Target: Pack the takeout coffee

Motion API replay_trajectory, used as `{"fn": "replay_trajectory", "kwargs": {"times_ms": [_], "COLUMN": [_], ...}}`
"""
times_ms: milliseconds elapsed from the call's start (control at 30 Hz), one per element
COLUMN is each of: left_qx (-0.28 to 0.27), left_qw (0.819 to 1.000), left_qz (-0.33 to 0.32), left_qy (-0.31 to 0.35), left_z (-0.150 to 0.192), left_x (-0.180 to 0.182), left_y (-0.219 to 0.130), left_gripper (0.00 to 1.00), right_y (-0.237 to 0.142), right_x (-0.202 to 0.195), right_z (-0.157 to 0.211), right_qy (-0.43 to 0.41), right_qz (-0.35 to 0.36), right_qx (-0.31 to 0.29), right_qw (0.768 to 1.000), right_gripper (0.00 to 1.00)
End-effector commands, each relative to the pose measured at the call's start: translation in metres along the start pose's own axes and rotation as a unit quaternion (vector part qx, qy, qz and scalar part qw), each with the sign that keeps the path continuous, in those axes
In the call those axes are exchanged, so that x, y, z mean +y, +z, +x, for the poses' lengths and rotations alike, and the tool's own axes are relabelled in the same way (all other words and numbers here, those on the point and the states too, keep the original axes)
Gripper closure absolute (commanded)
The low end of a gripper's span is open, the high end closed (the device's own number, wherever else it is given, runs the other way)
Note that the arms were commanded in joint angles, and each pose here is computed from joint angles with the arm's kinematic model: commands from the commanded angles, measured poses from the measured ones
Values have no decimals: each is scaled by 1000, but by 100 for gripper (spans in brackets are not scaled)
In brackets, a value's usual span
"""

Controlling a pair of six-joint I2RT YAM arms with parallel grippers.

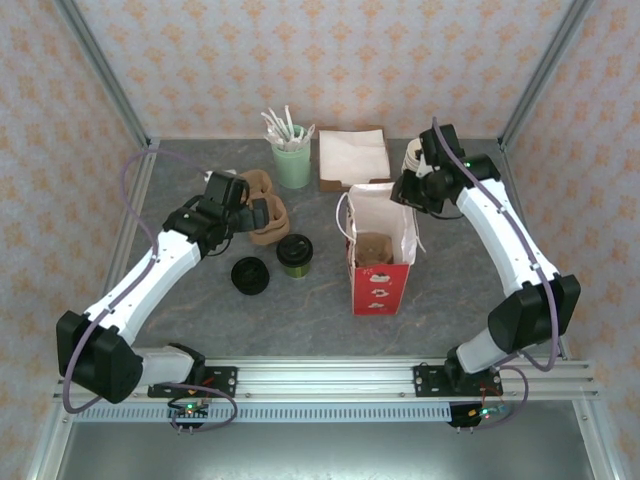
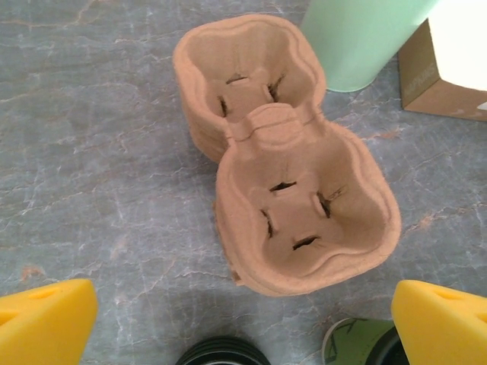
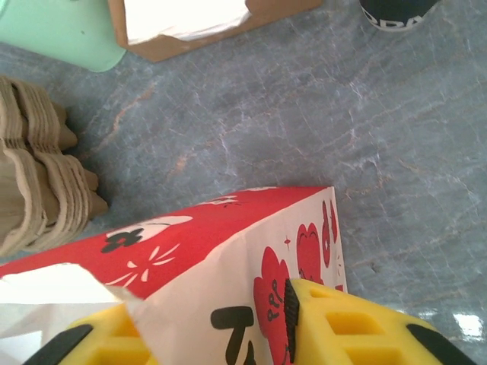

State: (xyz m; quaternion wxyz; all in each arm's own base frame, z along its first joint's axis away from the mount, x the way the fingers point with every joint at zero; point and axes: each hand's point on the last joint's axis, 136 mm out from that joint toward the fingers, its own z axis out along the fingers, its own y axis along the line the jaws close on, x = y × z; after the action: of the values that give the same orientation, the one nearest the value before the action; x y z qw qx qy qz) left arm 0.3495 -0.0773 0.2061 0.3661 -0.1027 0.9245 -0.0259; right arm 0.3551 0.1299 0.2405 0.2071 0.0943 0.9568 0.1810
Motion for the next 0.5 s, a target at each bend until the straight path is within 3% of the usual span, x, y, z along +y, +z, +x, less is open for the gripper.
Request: {"fn": "replay_trajectory", "kwargs": {"times_ms": [0, 167, 333, 467], "left_qx": [-26, -26, -42, -66], "left_qw": [999, 999, 998, 997], "left_qz": [24, 40, 47, 39], "left_qy": [3, 24, 32, 32], "left_z": [-22, -24, -27, -30], "left_x": [-10, -16, -14, -6], "left_y": [-10, -15, -26, -41], "left_gripper": [0, 0, 0, 0], "right_y": [-6, -8, -24, -50], "right_x": [6, 13, 18, 19], "right_z": [-12, -30, -35, -38], "right_qy": [-10, -6, -13, -24], "right_qz": [-4, -14, -18, -11], "right_qx": [-11, -40, -58, -76], "right_qw": [1000, 999, 998, 997], "right_gripper": [70, 67, 49, 44]}}
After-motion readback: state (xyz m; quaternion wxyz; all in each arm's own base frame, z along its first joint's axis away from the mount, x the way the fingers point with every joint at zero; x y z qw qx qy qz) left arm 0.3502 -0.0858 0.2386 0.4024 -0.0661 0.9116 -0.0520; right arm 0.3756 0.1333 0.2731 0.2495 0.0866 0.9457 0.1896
